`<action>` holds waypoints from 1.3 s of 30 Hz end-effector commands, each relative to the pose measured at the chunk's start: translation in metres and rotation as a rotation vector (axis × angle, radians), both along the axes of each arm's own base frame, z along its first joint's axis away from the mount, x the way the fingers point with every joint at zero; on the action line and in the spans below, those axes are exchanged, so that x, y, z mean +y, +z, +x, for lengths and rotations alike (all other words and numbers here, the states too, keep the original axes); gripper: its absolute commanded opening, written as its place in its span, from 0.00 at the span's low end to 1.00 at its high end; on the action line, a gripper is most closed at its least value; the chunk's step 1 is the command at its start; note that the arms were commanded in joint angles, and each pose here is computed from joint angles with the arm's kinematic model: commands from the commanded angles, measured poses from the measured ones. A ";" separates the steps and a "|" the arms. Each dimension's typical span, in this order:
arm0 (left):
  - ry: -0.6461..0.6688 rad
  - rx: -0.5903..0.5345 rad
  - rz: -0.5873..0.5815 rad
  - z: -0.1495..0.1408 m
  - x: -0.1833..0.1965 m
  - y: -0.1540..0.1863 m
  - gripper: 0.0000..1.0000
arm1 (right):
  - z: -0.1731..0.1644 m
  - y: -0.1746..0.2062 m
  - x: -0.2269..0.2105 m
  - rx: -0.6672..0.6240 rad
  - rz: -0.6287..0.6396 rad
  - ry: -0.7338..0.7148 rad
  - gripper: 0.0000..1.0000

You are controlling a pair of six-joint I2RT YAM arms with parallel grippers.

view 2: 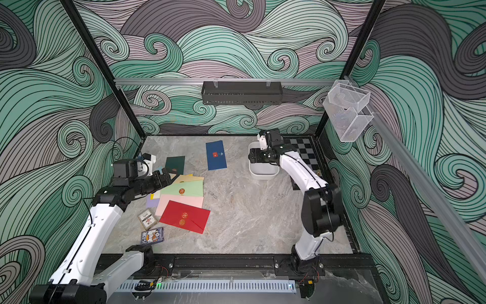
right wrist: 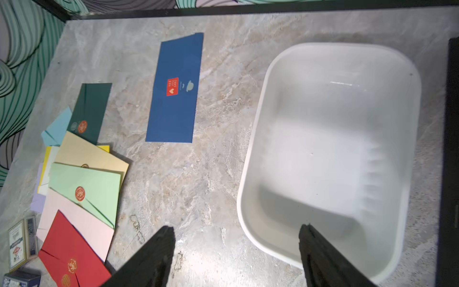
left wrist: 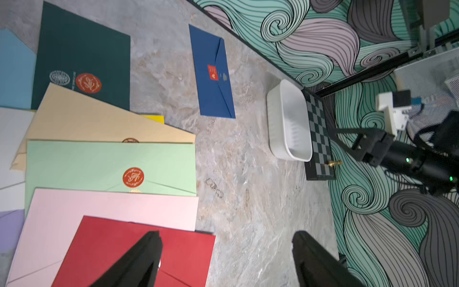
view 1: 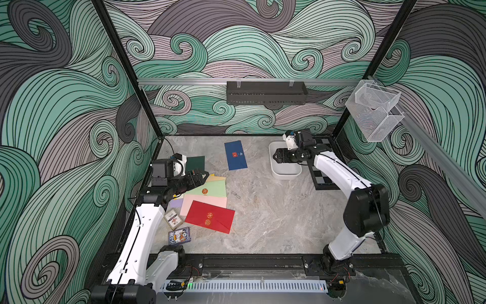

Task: Put the sealed envelopes into the storage box
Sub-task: Move the storage box to the center of the board.

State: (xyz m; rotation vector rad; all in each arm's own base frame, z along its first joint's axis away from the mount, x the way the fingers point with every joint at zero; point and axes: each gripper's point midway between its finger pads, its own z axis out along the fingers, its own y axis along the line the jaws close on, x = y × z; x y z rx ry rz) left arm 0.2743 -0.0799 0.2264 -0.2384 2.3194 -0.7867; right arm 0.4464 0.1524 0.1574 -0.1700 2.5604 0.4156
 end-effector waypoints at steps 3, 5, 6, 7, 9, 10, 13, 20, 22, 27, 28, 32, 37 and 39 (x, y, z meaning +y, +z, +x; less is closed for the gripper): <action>-0.026 -0.004 0.039 -0.009 0.001 -0.011 0.87 | 0.016 -0.032 0.007 0.097 -0.078 0.022 0.81; -0.027 0.023 0.032 -0.010 0.001 -0.015 0.86 | 0.027 -0.049 0.008 0.122 -0.113 0.027 0.79; -0.032 0.028 0.026 -0.011 0.000 -0.015 0.83 | 0.032 -0.056 0.008 0.128 -0.126 0.030 0.77; -0.037 0.029 0.026 -0.012 -0.001 -0.015 0.80 | 0.038 -0.063 0.009 0.135 -0.136 0.033 0.75; -0.035 0.029 0.029 -0.013 -0.001 -0.016 0.80 | 0.046 -0.074 0.011 0.152 -0.146 0.043 0.70; -0.035 0.028 0.030 -0.013 0.000 -0.016 0.80 | 0.051 -0.079 0.013 0.155 -0.155 0.050 0.68; -0.029 0.024 0.035 -0.015 0.001 -0.016 0.80 | 0.061 -0.090 0.014 0.160 -0.185 0.063 0.63; -0.037 0.003 0.036 -0.018 0.000 -0.013 0.80 | 0.063 -0.099 0.023 0.184 -0.182 0.121 0.23; -0.033 0.001 0.039 -0.018 0.001 -0.013 0.79 | 0.057 -0.097 0.026 0.182 -0.192 0.145 0.16; -0.025 0.006 0.042 -0.018 0.002 -0.014 0.79 | 0.023 -0.086 0.037 0.208 -0.155 0.228 0.04; -0.024 0.007 0.044 -0.018 0.002 -0.015 0.79 | 0.011 -0.084 0.040 0.216 -0.147 0.260 0.04; -0.019 0.003 0.045 -0.018 0.003 -0.015 0.79 | -0.054 -0.076 0.055 0.204 -0.182 0.494 0.04; -0.024 0.017 0.035 -0.018 0.001 -0.018 0.79 | -0.149 -0.077 0.063 0.152 -0.278 0.834 0.03; -0.024 0.021 0.033 -0.018 0.001 -0.019 0.79 | -0.177 -0.077 0.064 0.116 -0.269 0.919 0.04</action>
